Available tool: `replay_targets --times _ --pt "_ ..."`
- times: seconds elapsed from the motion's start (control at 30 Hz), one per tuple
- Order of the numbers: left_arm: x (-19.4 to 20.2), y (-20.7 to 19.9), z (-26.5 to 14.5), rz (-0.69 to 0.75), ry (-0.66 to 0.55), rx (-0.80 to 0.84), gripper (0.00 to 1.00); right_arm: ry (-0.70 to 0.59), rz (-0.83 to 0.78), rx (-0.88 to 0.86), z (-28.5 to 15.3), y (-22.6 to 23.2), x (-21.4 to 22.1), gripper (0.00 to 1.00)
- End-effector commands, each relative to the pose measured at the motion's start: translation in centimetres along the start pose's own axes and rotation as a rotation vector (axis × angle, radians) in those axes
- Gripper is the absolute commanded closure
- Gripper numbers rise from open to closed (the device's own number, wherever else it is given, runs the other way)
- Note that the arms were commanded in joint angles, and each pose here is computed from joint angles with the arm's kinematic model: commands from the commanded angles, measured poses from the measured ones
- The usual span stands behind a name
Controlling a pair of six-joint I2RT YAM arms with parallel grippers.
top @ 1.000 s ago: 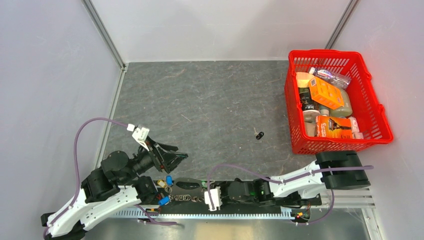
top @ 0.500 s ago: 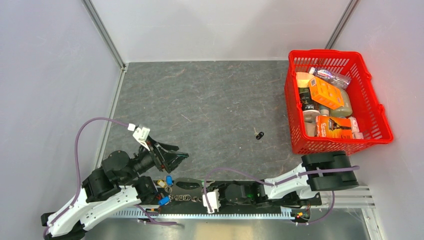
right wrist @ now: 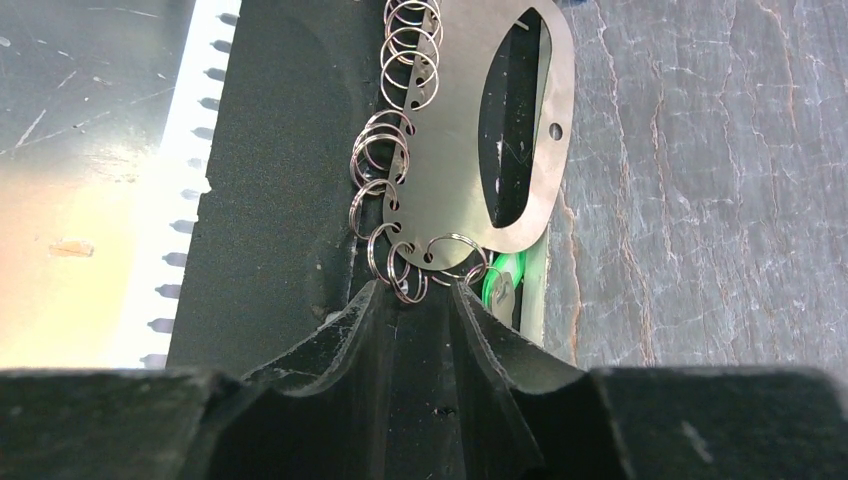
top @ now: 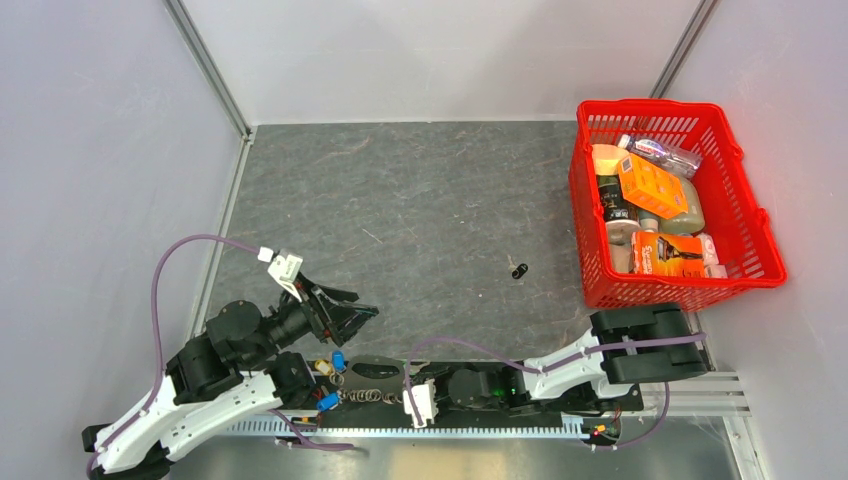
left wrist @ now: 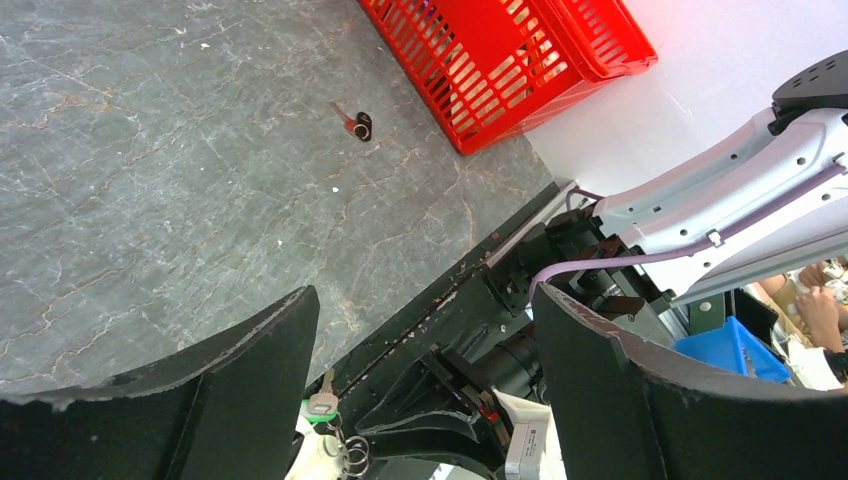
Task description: Put the keys on the keyring
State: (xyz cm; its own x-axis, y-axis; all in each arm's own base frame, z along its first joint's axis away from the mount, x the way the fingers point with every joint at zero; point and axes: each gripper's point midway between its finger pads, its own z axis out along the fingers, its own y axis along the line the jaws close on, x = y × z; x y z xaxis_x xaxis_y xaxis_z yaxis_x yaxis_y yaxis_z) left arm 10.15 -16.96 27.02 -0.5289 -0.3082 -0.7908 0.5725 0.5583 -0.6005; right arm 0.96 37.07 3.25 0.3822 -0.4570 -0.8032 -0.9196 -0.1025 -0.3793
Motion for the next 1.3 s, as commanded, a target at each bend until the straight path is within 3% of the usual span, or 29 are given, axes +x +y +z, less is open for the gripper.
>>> replay_targets --times 0.0,0.63,0.97,1.27 --pt "-0.5 -0.3 0.4 0.035 -0.016 0.014 0.15 -0.046 0.005 0.013 0.3 -0.2 -1.0 0.63" --pt "-0.3 0.1 0.6 0.047 -0.015 -0.001 0.14 -0.037 0.042 -0.023 0.9 -0.1 0.0 0.75" --pt "-0.3 0.2 0.6 0.047 -0.015 -0.005 0.14 -0.054 0.046 -0.029 0.9 -0.3 -0.6 1.0" --pt "-0.4 -0.1 0.4 0.031 -0.017 0.007 0.14 -0.117 0.061 -0.01 -0.4 -1.5 -3.4 1.0"
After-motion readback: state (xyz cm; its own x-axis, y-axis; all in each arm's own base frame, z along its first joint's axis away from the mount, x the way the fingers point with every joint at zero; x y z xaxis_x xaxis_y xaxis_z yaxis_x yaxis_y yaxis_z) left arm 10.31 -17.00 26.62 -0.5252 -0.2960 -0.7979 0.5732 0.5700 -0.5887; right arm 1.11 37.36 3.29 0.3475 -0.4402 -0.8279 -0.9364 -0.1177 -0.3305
